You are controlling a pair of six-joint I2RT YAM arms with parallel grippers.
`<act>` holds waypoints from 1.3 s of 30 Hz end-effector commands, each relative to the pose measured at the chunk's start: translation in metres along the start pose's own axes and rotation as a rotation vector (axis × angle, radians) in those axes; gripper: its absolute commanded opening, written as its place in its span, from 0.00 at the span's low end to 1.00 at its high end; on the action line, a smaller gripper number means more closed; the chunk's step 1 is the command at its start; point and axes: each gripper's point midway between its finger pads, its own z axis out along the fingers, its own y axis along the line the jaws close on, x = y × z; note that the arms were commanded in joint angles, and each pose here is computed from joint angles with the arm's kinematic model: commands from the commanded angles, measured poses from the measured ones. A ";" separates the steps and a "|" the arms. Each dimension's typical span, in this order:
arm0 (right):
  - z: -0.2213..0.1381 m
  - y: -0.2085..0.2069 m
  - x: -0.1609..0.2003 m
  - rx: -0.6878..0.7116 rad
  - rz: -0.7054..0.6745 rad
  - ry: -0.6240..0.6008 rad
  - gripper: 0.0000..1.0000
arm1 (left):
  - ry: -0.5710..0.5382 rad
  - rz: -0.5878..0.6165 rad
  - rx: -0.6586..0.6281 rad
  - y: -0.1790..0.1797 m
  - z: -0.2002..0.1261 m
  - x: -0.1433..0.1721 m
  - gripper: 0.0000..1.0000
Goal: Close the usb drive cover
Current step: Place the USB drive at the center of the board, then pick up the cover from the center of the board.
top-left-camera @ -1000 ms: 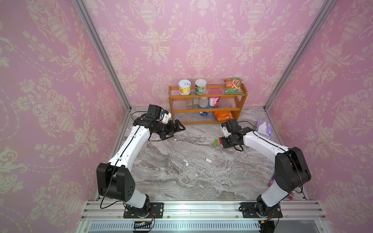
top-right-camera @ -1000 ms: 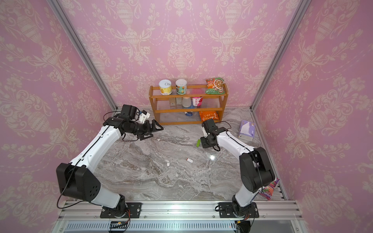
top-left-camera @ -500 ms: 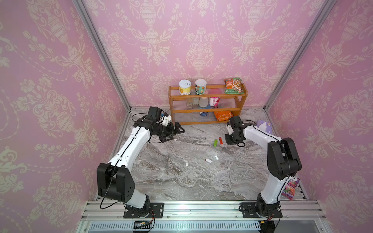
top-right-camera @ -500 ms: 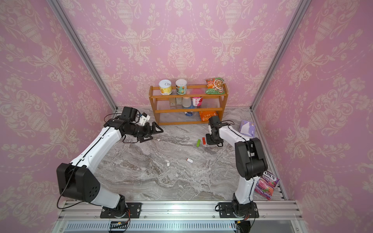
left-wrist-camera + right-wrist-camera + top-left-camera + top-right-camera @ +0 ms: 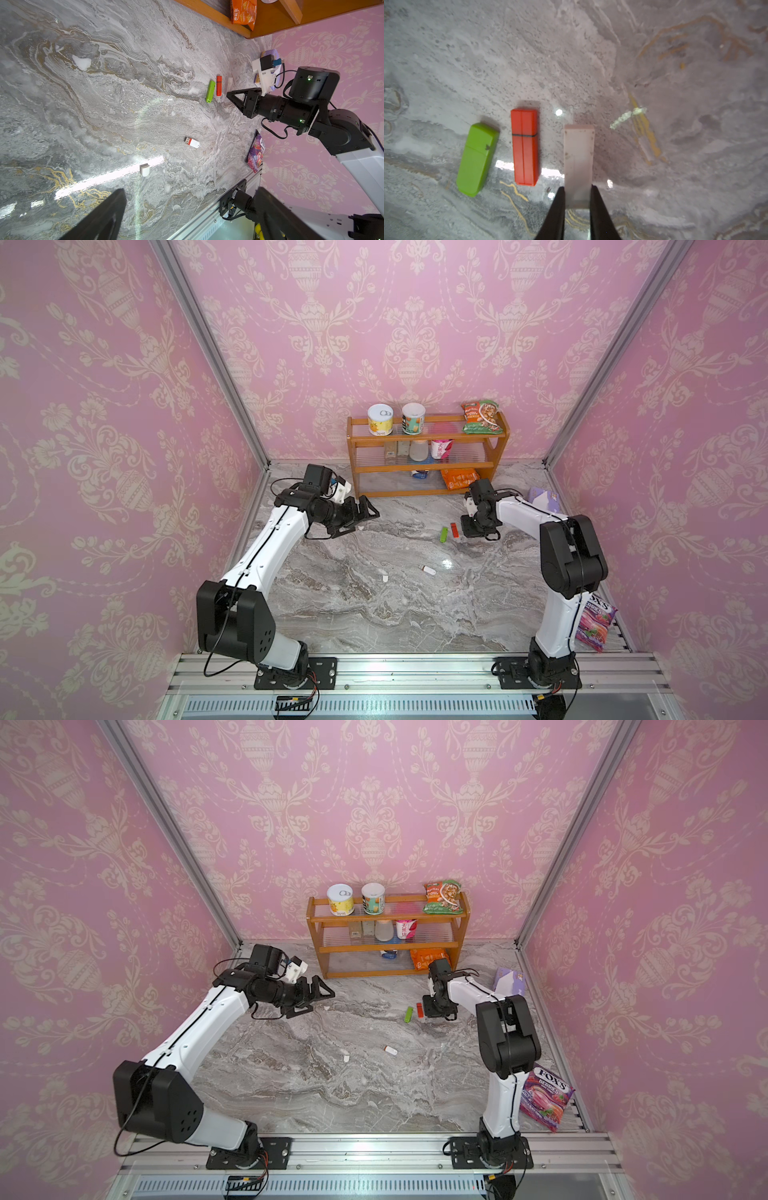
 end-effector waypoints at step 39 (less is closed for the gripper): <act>-0.034 0.249 0.121 -0.270 -0.942 -0.133 0.49 | -0.098 -0.350 -0.010 0.075 -0.022 0.021 0.96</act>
